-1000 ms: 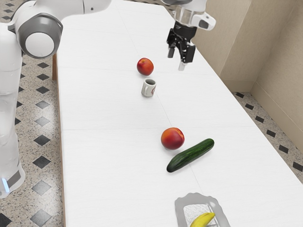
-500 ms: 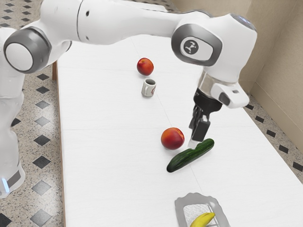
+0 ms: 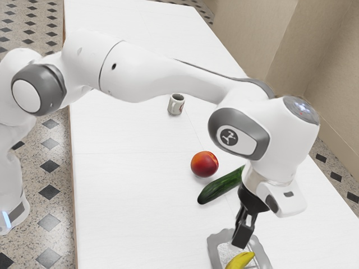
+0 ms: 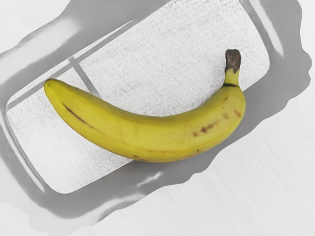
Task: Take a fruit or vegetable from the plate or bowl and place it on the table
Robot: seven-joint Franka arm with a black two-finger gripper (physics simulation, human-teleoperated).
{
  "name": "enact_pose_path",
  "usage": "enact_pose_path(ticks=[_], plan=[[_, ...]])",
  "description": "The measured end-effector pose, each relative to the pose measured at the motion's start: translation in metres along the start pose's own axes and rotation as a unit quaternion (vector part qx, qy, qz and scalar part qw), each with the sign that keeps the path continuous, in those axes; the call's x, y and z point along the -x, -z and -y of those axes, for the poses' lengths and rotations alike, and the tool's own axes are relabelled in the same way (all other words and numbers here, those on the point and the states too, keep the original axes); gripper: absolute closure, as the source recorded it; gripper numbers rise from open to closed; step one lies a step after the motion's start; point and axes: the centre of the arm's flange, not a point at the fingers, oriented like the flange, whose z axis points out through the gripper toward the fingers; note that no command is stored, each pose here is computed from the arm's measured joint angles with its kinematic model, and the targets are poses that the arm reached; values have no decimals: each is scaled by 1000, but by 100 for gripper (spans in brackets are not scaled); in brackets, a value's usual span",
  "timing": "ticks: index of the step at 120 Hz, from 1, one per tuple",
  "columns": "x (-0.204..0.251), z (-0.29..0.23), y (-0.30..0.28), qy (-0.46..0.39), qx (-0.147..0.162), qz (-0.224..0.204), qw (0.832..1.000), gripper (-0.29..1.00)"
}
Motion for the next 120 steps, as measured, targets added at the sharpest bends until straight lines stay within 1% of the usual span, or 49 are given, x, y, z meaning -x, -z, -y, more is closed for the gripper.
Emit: enact_pose_path(ticks=[9,16,28,35,47,57,81,98,120], plan=[[-10,-14,-16,8,-5,-8,1000,0],[-18,-26,-23,8,1,-18,1000,0],[-30,-37,-18,17,12,-44,999,0],[-34,-31,-15,42,15,-53,998,0],[-40,-25,-24,111,27,-51,992,0],[-45,-24,-35,175,33,-44,983,0],[-52,-14,-57,298,30,-33,954,0],[-53,-13,-63,358,29,-27,933,0],[-55,-16,-78,412,17,-19,911,0]])
